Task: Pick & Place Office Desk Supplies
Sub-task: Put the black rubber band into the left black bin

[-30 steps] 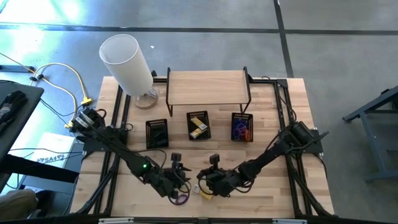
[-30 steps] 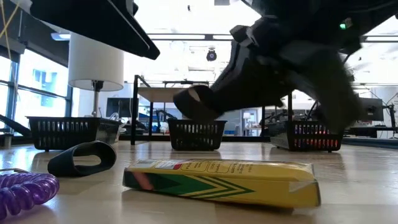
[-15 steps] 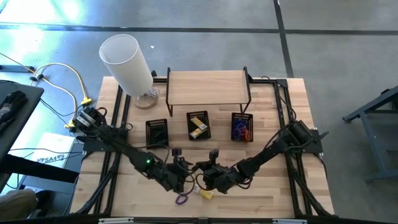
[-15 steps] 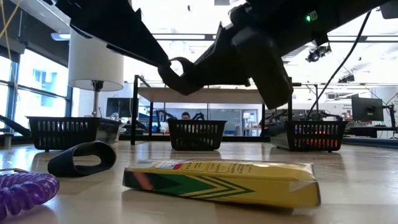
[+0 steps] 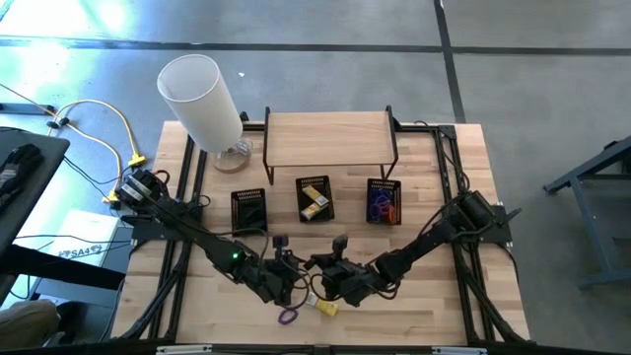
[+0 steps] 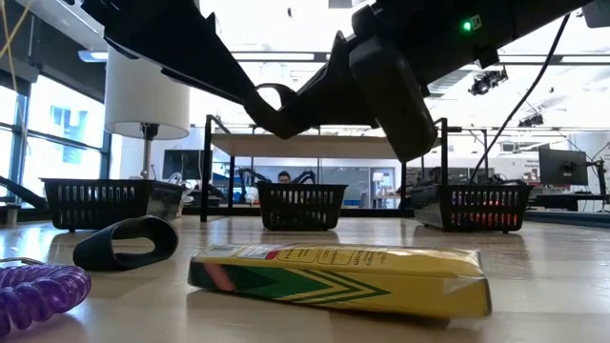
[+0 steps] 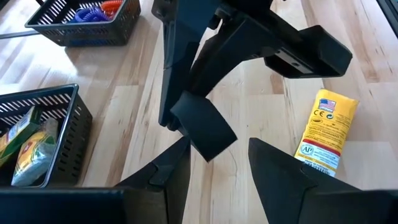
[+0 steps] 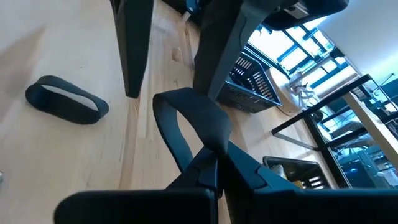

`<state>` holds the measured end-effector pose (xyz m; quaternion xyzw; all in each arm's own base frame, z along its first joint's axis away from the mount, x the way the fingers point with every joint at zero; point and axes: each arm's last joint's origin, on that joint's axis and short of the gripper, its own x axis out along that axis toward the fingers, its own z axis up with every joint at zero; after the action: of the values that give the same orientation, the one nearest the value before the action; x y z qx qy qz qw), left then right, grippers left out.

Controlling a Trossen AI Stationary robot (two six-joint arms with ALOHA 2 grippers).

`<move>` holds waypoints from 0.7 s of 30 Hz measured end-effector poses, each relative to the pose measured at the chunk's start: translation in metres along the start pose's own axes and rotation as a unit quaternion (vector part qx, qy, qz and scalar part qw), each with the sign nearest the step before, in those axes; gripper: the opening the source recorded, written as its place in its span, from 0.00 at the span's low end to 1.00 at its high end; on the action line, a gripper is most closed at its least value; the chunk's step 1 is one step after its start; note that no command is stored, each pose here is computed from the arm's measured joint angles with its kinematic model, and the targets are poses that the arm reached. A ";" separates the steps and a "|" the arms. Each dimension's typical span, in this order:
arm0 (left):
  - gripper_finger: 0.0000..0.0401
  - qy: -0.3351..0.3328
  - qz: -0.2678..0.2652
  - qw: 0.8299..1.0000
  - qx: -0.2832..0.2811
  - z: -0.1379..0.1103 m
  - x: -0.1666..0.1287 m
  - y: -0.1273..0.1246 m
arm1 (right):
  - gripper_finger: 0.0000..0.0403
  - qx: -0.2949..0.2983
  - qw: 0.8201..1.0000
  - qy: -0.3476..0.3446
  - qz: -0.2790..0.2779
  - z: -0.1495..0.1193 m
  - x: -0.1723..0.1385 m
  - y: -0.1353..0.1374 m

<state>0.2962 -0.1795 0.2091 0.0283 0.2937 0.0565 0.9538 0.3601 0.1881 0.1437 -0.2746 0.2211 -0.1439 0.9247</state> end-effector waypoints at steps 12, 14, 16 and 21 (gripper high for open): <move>0.38 -0.002 -0.002 1.000 -0.002 0.001 0.000 0.000 | 0.01 0.001 1.000 -0.003 0.013 0.000 0.000 0.001; 0.38 -0.002 -0.002 1.000 -0.002 0.001 0.000 0.000 | 0.01 0.001 1.000 -0.003 0.013 0.000 0.000 0.001; 0.38 -0.002 -0.001 1.000 -0.002 0.001 0.000 0.000 | 0.01 0.001 1.000 -0.003 0.013 0.000 0.000 0.001; 0.38 -0.002 -0.001 1.000 -0.002 0.001 0.000 0.000 | 0.01 0.001 1.000 -0.003 0.013 0.000 0.000 0.001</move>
<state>0.2966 -0.1797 0.2095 0.0262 0.2914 0.0557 0.9546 0.3603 0.1888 0.1434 -0.2707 0.2220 -0.1314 0.9275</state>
